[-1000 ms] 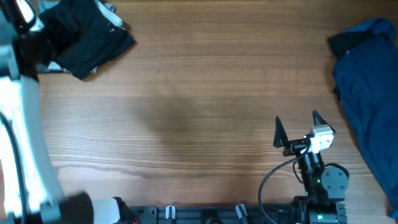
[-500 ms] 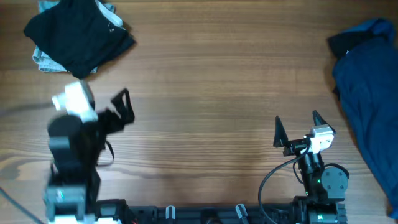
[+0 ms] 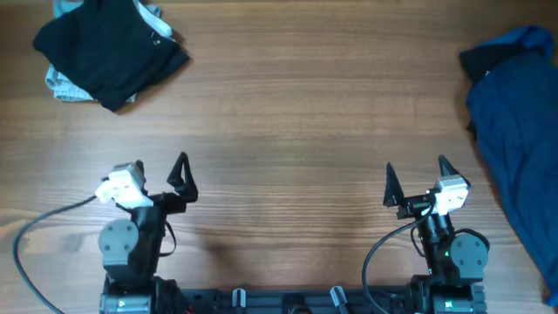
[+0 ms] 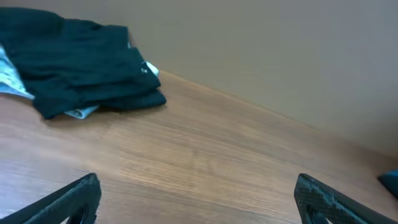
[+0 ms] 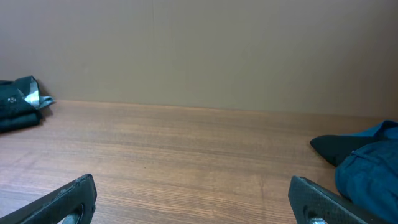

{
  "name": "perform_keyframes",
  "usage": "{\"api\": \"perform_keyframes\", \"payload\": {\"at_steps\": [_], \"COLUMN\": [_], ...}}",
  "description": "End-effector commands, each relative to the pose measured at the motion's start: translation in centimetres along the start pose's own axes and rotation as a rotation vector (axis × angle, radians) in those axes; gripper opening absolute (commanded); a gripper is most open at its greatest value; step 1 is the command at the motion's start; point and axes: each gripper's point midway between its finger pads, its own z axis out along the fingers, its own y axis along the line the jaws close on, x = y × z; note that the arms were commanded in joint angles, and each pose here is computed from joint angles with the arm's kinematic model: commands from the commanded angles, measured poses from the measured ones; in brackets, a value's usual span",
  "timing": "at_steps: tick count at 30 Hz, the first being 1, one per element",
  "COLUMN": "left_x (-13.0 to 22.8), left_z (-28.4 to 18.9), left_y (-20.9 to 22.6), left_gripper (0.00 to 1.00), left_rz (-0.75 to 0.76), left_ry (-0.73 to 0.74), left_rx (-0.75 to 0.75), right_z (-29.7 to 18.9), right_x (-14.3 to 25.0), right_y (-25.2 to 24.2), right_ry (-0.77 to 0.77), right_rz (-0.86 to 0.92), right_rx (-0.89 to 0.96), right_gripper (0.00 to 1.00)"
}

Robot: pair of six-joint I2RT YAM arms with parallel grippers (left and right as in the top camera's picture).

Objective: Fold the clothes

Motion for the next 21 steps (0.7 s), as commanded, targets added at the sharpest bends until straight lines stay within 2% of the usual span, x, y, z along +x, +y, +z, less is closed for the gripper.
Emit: {"api": "perform_keyframes", "payload": {"at_steps": [1,15,21], "left_x": [-0.2,-0.96,-0.75], "left_z": [-0.52,-1.14,-1.01], "left_y": [0.52,0.08,0.26], "left_gripper": [1.0,1.0,1.0], "left_rz": [0.008,0.017,0.017], "left_ry": [-0.063,-0.216,-0.221], "left_rx": [-0.013,0.055,0.052], "right_z": [-0.06,-0.06,-0.06], "right_x": [-0.25,-0.25,-0.25], "right_y": [-0.35,-0.35,-0.35], "right_ry": [-0.012,-0.012,-0.012], "right_rz": [-0.019,-0.019,-0.019], "right_rx": [0.019,0.019,0.019], "right_gripper": [1.0,1.0,1.0]}}
